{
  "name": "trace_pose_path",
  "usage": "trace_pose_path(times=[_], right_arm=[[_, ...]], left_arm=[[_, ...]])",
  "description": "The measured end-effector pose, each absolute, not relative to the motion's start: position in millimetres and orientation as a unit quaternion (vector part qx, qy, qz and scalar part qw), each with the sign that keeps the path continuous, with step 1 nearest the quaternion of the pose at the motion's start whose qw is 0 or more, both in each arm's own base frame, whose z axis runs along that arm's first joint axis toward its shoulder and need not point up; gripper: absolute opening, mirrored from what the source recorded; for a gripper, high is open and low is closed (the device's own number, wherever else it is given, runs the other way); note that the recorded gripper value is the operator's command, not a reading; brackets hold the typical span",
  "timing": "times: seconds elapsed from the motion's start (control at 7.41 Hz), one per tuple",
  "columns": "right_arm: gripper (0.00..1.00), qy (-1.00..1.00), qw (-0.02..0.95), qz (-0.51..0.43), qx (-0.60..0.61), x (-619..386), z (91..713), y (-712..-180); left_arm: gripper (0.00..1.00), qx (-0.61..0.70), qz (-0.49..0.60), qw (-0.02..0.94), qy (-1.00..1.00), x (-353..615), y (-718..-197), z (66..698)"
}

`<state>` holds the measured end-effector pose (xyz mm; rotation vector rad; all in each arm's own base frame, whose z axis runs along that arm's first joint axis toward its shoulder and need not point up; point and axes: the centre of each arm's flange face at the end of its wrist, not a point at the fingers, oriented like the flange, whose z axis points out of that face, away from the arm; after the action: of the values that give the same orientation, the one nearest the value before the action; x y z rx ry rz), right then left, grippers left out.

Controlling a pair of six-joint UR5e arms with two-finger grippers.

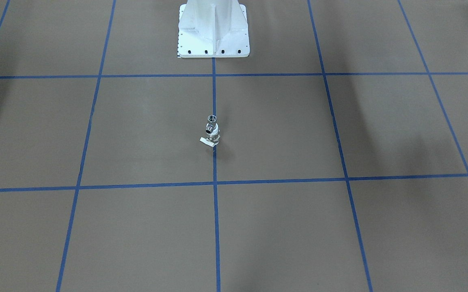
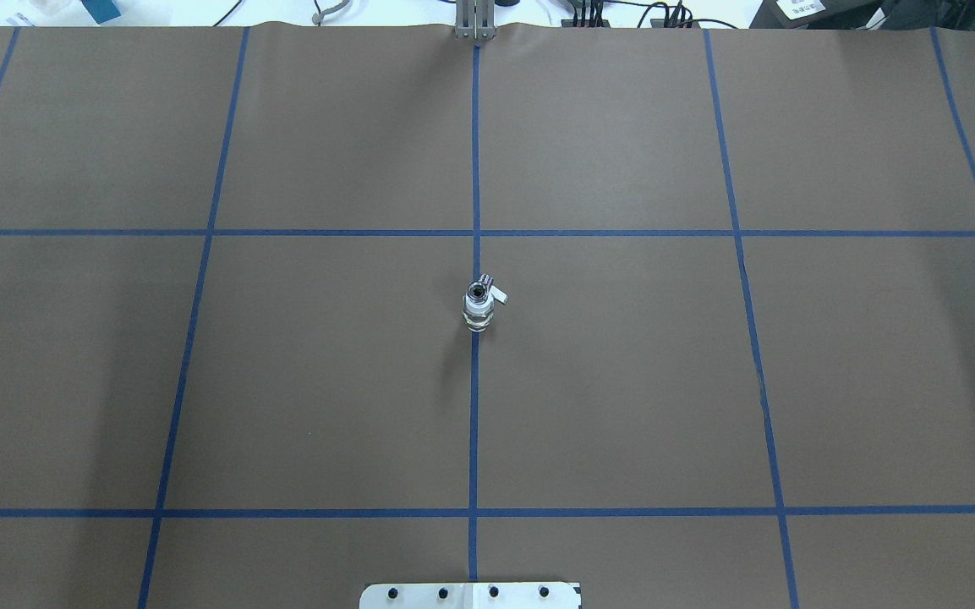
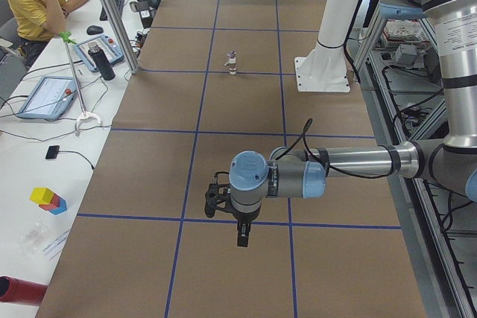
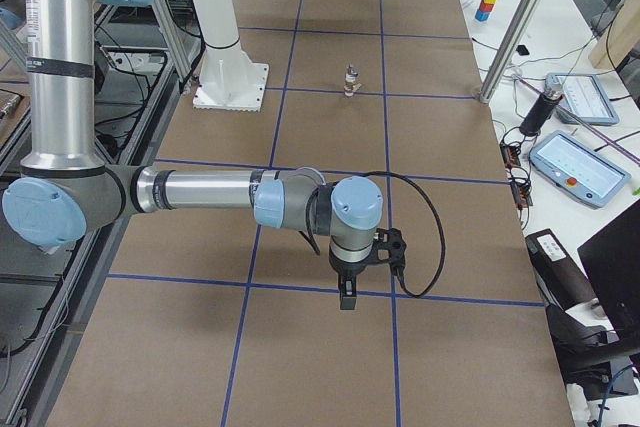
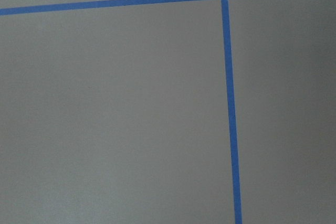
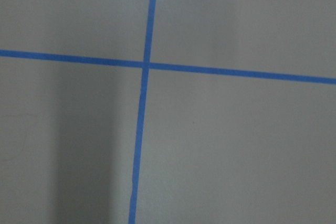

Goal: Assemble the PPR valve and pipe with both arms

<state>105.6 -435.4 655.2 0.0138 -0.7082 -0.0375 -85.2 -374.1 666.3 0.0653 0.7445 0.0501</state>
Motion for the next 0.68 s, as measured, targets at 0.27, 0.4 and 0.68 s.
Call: trace_pose_path(times=[0.27, 0.4, 0.68], right_arm=[[1.00, -0.347, 0.938, -0.015, 0.006, 106, 660, -431], [1.00, -0.347, 0.938, -0.016, 0.009, 106, 659, -432], [1.00, -0.345, 0.937, -0.027, 0.043, 106, 642, -442]], left_arm=[[1.00, 0.047, 0.031, 0.930, 0.363, -85, -388, 653], [1.00, 0.051, 0.035, 0.930, 0.363, -83, -395, 646], [1.00, 0.052, 0.048, 0.930, 0.362, -73, -407, 638]])
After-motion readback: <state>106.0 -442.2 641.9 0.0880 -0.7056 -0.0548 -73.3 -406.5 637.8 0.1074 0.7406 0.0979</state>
